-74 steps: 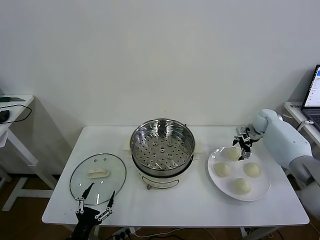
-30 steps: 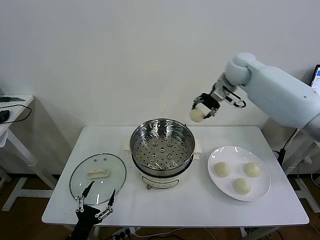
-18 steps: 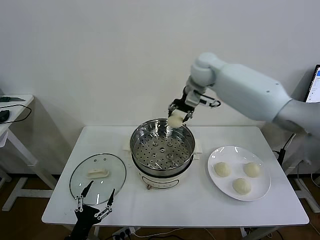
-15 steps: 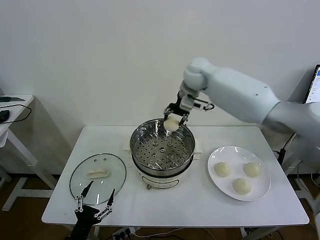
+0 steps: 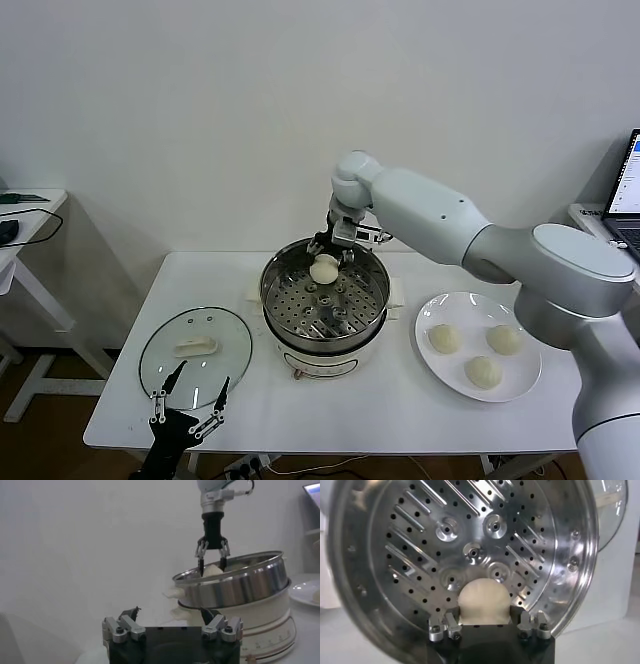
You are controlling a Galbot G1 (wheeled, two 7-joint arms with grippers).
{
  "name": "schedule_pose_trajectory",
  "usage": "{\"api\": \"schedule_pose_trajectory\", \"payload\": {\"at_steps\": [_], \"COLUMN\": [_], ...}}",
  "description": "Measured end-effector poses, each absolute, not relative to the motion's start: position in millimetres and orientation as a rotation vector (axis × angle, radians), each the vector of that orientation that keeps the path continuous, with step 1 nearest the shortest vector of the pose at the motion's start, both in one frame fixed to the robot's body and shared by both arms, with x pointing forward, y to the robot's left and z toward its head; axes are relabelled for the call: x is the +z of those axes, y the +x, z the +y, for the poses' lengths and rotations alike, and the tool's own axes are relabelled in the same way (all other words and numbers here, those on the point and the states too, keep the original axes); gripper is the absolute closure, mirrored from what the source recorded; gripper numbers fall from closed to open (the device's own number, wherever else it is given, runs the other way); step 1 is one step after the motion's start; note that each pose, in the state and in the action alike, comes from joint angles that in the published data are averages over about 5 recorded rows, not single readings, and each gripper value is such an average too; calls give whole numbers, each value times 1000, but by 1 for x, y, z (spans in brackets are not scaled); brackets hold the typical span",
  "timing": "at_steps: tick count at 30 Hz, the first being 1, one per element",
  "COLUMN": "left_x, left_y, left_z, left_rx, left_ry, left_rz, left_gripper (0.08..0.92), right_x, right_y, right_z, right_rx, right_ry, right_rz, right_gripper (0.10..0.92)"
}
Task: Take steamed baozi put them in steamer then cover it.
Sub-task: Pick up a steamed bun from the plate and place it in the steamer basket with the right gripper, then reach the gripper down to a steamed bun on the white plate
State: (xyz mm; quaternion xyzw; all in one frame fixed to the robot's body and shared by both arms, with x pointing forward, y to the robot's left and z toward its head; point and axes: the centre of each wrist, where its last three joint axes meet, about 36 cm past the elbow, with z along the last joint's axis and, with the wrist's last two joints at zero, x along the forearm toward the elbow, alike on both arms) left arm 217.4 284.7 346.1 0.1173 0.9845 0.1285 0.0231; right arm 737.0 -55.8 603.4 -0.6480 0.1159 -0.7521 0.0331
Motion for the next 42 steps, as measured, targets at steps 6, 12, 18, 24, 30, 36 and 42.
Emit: {"api": "schedule_pose_trajectory", "payload": {"at_steps": [6,12,18,24,30,36,42], "left_x": [346,347,348,349,349,348,346], "left_y": [217,218,220,221,220,221,219], "left_z": [286,287,285,284,282,280,282], "left_rx": [400,404,397,393,392,386,390], "left_ry": [357,349,348,353,364,371,364], "left_rz": [3047,3046,3043,3041,3041,3041,3048], "left_gripper": [177,177,177,177,177,177,177], "right_x": [603,619,654,692,693,662,614], "right_y": [738,735,731,727,722,711,696], "right_z": [-52,-57,-85,-149,-234,-302,-338], "right_rx": [-2323,-2341,-2364,-2367,-2319,-2242,-2155], "right_ry": [-1990,-1978,-1974,-2021,-2131,-2238,-2349], "right_rz": [355,369,494,884,1407,1821,2061], "right_gripper": [240,200,199,200,200,200,200]}}
